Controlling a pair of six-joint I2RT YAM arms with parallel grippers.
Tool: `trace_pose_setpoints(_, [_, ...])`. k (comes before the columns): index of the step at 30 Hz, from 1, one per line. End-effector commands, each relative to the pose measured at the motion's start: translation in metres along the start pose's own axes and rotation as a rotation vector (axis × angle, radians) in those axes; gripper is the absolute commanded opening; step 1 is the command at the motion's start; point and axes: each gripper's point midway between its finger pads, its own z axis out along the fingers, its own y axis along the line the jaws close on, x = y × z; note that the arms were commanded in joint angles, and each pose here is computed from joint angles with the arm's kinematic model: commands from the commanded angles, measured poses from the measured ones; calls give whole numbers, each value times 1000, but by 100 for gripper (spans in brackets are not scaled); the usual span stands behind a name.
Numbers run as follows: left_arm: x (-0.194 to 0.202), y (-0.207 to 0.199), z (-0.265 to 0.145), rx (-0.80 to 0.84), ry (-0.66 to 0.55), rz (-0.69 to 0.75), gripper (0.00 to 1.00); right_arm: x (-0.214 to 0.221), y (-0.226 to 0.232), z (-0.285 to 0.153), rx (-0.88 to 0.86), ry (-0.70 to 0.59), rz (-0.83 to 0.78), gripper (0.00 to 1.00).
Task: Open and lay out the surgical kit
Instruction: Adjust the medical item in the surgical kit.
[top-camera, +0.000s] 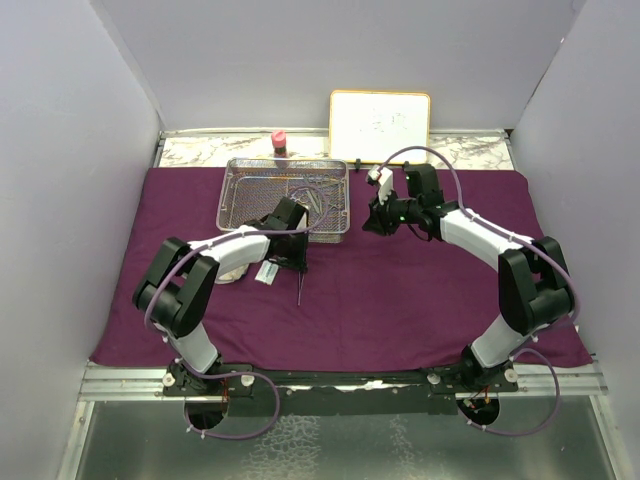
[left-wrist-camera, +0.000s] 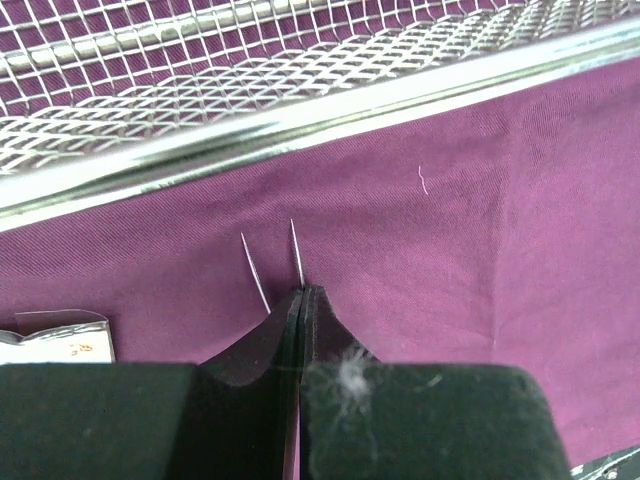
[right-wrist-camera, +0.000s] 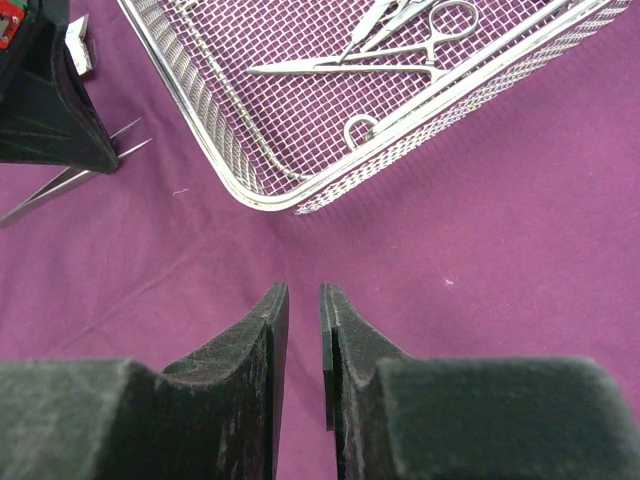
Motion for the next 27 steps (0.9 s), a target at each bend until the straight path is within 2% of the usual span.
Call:
trace_pose_setpoints(1, [-16,3,-1,-18,-29,-33,0,-3,-10,2,22,4,-17,19])
trace_pose_setpoints(10, [-24,-4,-9,28,-45,-43,0,0,-11,4,26,11,-21,19])
trace_pose_setpoints(21, [-2,-11,-14,98,11,-31,0,3,-13,5,32,22,-20,19])
trace_pose_setpoints(27, [-8,-24,-25,152,8,-8,0,5,-14,7,34,27,-19,19])
